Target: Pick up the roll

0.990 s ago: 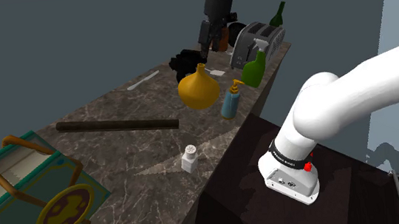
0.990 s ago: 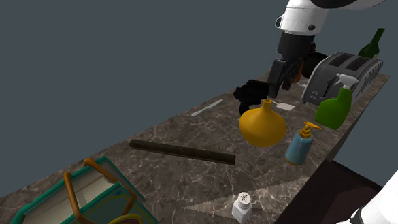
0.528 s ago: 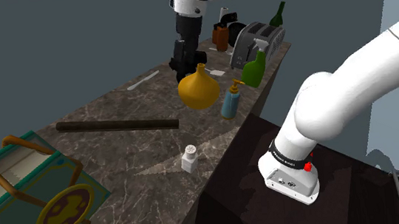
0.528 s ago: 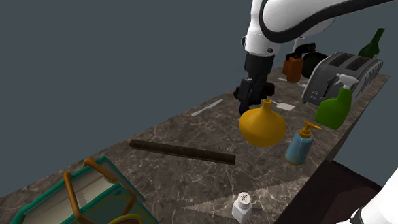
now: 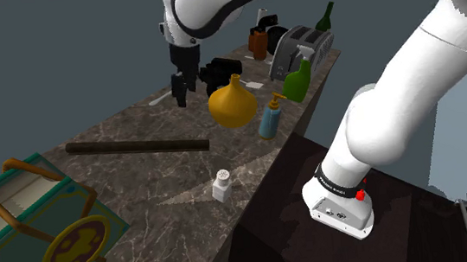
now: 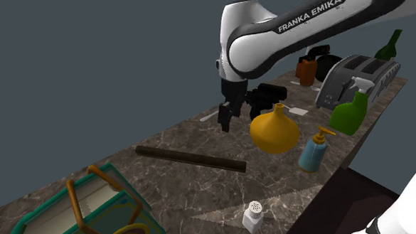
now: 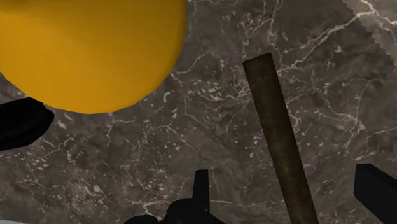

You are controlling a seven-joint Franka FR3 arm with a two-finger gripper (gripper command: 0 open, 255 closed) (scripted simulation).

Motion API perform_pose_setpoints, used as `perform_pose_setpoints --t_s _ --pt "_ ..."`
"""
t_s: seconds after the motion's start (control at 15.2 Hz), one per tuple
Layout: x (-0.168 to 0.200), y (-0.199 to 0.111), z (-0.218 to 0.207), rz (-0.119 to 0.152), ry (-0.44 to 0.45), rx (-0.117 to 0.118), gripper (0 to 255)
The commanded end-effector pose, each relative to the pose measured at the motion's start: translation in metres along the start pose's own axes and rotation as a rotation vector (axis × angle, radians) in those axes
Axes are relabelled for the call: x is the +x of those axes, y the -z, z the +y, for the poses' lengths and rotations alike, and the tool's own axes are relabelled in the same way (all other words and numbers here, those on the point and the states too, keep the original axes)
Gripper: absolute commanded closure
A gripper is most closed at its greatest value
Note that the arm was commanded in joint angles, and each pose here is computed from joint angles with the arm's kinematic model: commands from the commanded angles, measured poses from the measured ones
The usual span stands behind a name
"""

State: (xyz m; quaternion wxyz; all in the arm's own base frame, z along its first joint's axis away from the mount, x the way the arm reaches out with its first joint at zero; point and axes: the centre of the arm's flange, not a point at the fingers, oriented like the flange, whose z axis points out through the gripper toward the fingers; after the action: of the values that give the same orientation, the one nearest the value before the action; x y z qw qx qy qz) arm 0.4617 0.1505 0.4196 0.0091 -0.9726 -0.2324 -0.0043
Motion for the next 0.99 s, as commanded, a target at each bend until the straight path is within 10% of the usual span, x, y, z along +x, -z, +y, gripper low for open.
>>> perform_pose_setpoints --t_s 0.0,0.92 --pt "0.02 -0.015 -0.01 -0.002 0.039 -0.013 0" --pt "0.135 -0.126 -0.096 -0.022 0.283 -0.094 0"
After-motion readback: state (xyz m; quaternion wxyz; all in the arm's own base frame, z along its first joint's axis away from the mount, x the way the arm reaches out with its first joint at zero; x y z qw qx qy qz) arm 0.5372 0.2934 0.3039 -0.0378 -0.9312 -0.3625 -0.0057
